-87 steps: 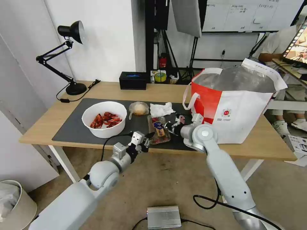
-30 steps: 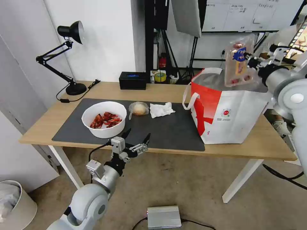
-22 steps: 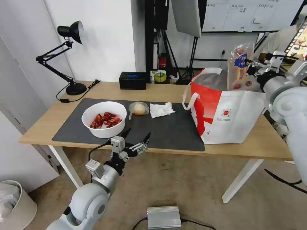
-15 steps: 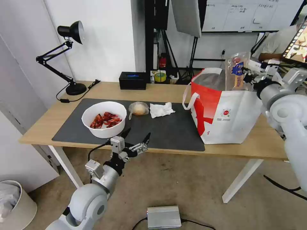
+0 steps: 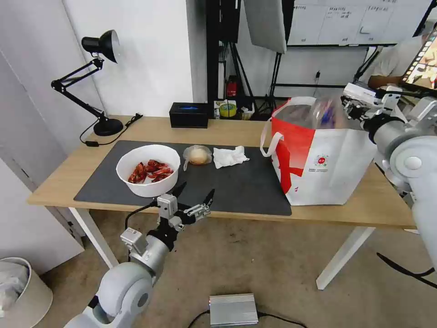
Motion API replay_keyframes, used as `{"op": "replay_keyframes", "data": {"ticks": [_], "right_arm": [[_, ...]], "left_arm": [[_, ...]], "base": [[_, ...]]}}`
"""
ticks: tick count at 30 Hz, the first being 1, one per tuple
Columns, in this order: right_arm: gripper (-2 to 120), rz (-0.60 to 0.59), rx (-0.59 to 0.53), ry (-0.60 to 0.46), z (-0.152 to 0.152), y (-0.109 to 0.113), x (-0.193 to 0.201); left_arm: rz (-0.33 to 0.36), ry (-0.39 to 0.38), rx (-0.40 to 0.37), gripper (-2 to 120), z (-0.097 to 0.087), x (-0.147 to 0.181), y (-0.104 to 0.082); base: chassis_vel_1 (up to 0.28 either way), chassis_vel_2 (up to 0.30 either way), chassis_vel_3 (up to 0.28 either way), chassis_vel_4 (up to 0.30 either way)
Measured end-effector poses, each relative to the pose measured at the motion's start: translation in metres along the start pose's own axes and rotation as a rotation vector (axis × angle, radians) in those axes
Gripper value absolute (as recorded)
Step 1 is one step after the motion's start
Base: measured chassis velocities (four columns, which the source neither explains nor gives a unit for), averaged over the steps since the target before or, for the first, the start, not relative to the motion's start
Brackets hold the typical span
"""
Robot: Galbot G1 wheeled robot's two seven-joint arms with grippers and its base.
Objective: Pick up the trash from the table and place it into the takeout bag.
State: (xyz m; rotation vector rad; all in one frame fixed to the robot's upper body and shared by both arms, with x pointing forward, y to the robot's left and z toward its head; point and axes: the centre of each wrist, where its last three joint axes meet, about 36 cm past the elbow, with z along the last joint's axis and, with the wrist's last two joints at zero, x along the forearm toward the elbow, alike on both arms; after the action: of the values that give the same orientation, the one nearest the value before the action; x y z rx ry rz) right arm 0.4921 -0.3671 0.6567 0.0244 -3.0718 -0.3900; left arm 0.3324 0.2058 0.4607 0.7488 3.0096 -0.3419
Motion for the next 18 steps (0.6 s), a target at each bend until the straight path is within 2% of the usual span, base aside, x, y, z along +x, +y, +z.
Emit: {"op": "replay_keyframes", "data": {"ticks": [1,3,4,8,9,11,12,14,16,18], "right_arm": [[43,0.0,0.0,0.0,0.0,0.0,0.0],[53,-0.008,-0.007,0.002,-0.002,0.001,0.001],[53,-0.008,-0.007,0.002,-0.002,0.001,0.001],[72,-0.039,-0.027,0.002,-0.006,0.005,0.005],[72,-0.039,-0.027,0.002,-0.006,0.005,0.005],[83,-0.112,-0.055,-0.021,-0.008,0.01,0.009],[83,-0.112,-0.055,-0.021,-0.008,0.01,0.009],[93,-0.199,-0.059,-0.051,-0.003,0.018,0.015],[96,-0.231,-0.056,-0.056,-0.001,0.022,0.019],[99,-0.314,-0.044,-0.057,0.008,0.035,0.035]], "left_arm": [[0.0,0.0,0.0,100,0.0,0.0,0.0],[0.0,-0.004,-0.001,100,-0.002,0.0,0.0],[0.0,-0.004,-0.001,100,-0.002,0.0,0.0],[-0.004,-0.012,-0.006,100,-0.006,0.001,0.002],[-0.004,-0.012,-0.006,100,-0.006,0.001,0.002],[-0.007,-0.015,-0.008,100,-0.008,0.002,0.004],[-0.007,-0.015,-0.008,100,-0.008,0.002,0.004],[-0.008,-0.016,-0.01,100,-0.008,0.002,0.004],[-0.008,-0.016,-0.01,100,-0.008,0.002,0.004],[-0.009,-0.015,-0.009,100,-0.007,0.001,0.004]], "base": [[0.0,0.0,0.0,0.0],[0.0,0.0,0.0,0.0],[0.0,0.0,0.0,0.0],[0.0,0.0,0.0,0.0],[0.0,0.0,0.0,0.0],[0.0,0.0,0.0,0.0],[0.0,0.0,0.0,0.0],[0.0,0.0,0.0,0.0],[0.0,0.0,0.0,0.0],[0.0,0.0,0.0,0.0]]}}
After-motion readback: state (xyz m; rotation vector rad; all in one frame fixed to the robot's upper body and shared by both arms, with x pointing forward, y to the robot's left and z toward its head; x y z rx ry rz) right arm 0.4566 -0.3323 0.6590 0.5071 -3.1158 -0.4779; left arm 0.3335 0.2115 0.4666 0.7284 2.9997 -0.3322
